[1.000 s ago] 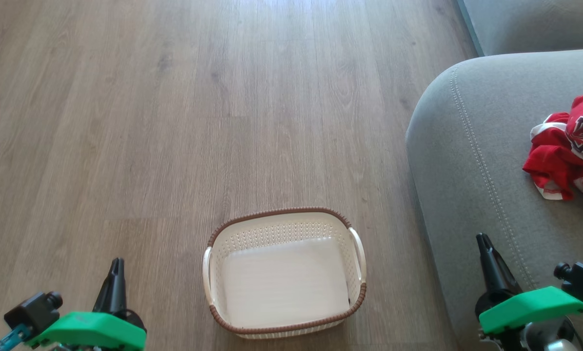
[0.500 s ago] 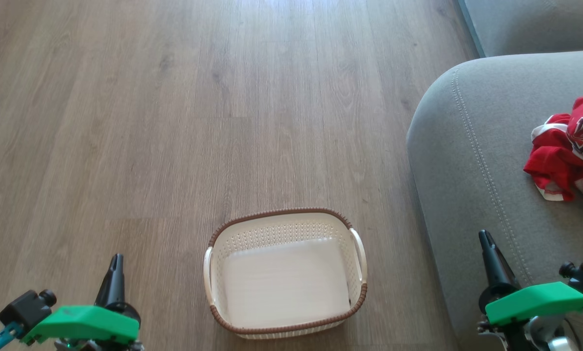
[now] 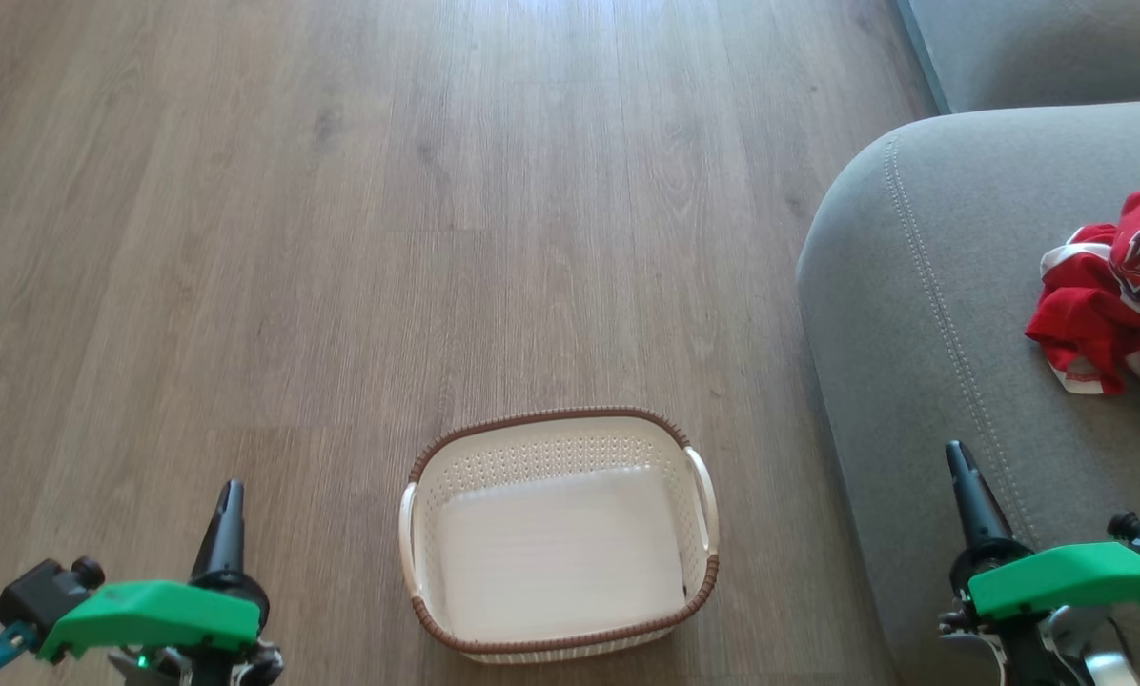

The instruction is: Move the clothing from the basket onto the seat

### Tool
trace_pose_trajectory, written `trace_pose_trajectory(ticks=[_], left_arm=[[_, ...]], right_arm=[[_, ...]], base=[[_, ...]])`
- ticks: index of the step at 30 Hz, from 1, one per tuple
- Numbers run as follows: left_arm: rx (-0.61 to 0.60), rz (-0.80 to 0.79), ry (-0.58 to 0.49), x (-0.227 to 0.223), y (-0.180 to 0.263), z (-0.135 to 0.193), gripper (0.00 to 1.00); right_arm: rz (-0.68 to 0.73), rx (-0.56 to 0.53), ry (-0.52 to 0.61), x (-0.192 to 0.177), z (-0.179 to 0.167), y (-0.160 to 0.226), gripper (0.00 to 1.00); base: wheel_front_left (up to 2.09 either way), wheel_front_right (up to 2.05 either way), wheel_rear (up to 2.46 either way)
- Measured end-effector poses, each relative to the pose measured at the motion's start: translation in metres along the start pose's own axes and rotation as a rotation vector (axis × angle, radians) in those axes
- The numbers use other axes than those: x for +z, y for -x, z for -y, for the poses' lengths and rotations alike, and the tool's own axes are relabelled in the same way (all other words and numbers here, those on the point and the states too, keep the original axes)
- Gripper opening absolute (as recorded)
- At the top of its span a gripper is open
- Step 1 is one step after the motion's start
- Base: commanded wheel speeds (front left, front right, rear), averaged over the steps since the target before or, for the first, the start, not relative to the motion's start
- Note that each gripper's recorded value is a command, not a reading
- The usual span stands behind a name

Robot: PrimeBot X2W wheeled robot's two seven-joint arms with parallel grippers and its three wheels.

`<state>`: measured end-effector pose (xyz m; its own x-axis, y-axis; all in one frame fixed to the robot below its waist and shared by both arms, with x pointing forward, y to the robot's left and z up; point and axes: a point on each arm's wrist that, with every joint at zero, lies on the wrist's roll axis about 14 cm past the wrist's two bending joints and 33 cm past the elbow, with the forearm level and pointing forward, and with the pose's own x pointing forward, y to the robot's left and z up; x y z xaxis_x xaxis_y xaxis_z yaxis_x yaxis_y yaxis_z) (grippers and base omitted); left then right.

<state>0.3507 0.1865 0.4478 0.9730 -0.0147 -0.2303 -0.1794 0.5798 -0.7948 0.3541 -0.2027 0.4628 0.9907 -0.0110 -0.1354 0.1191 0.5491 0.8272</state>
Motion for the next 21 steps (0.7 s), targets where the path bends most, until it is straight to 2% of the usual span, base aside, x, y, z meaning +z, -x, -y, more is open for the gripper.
trace_pose_trajectory(ticks=[21], left_arm=[[-0.023,0.0,0.223,0.0043,-0.0047,0.0038,0.0]], right_arm=[[0.006,-0.006,-0.21,0.0028,-0.0012,-0.0052,0.0]], base=[[0.0,0.0,0.0]])
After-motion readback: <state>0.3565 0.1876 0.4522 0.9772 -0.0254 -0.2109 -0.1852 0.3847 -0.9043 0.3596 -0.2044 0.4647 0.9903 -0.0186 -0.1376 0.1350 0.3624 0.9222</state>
